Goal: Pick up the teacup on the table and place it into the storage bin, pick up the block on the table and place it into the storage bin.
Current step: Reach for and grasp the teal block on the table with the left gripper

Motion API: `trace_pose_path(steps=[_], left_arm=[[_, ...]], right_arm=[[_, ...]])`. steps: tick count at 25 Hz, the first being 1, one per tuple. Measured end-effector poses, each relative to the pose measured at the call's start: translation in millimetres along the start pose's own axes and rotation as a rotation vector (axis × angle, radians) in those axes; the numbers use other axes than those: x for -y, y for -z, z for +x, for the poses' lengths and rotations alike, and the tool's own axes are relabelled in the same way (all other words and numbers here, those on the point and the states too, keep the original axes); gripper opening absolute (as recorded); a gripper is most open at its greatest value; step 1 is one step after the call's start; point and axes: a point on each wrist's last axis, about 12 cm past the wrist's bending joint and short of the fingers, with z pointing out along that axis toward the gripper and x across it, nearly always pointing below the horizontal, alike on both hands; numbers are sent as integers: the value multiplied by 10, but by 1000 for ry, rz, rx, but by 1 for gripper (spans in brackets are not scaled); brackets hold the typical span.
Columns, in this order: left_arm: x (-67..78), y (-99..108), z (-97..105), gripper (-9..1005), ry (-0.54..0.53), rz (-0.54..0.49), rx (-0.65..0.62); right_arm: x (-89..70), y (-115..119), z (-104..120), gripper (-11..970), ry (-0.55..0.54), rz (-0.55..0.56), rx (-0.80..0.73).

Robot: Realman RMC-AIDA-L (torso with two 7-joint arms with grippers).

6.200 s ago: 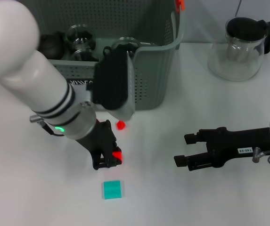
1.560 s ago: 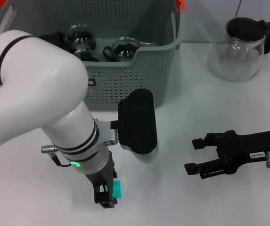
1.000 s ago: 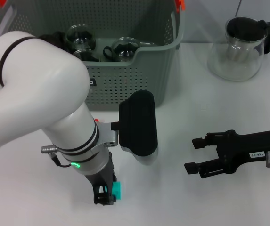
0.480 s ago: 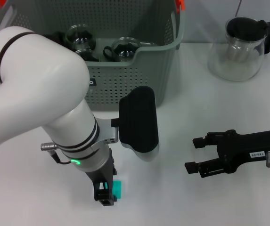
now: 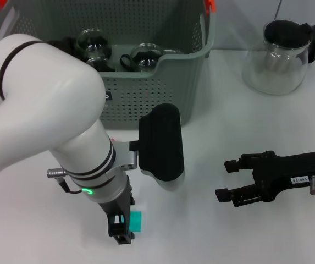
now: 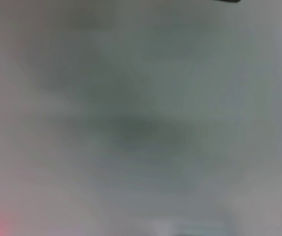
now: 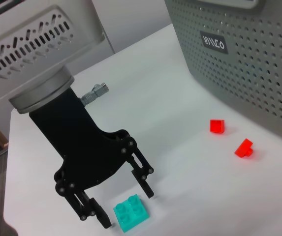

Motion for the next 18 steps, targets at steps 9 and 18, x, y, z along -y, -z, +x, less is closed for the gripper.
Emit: trace_pose_path(steps=[9, 18], left_arm=[[8, -29, 7, 664, -8, 5, -5], [18, -29, 0, 645, -22, 9, 2]], right_arm=[[5, 3, -5, 947, -1, 3, 5], [7, 1, -5, 947, -1, 5, 6]])
